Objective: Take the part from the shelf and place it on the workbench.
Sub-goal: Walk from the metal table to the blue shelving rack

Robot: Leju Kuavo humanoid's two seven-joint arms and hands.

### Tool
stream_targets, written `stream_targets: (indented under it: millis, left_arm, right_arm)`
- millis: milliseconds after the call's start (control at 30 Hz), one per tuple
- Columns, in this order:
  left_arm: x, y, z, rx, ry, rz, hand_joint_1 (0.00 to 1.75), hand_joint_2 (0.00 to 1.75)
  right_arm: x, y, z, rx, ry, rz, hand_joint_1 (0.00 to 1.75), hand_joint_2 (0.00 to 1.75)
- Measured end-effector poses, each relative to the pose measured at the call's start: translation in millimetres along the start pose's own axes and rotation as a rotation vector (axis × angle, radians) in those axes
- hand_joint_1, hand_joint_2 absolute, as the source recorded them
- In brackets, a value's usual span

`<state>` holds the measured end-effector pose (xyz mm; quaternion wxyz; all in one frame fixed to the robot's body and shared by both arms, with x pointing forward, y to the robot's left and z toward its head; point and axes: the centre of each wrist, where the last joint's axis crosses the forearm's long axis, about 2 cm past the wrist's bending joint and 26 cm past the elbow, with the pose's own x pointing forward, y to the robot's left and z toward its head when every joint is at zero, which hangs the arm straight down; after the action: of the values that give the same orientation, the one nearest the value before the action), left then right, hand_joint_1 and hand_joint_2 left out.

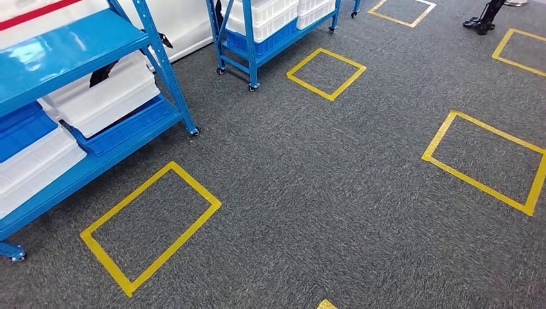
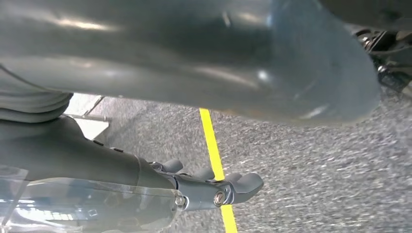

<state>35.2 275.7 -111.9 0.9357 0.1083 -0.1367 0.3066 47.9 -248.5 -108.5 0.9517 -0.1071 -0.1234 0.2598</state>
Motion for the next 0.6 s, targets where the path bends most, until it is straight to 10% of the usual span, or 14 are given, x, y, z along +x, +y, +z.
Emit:
stream_targets:
  millis: [600]
  left_arm:
    - [-5.8, -3.4, 2.5, 0.029, 0.013, 0.054, 0.0, 0.0]
  right_arm:
    - [3.0, -3.2, -1.1, 0.006, -0.024, 0.049, 0.0, 0.0]
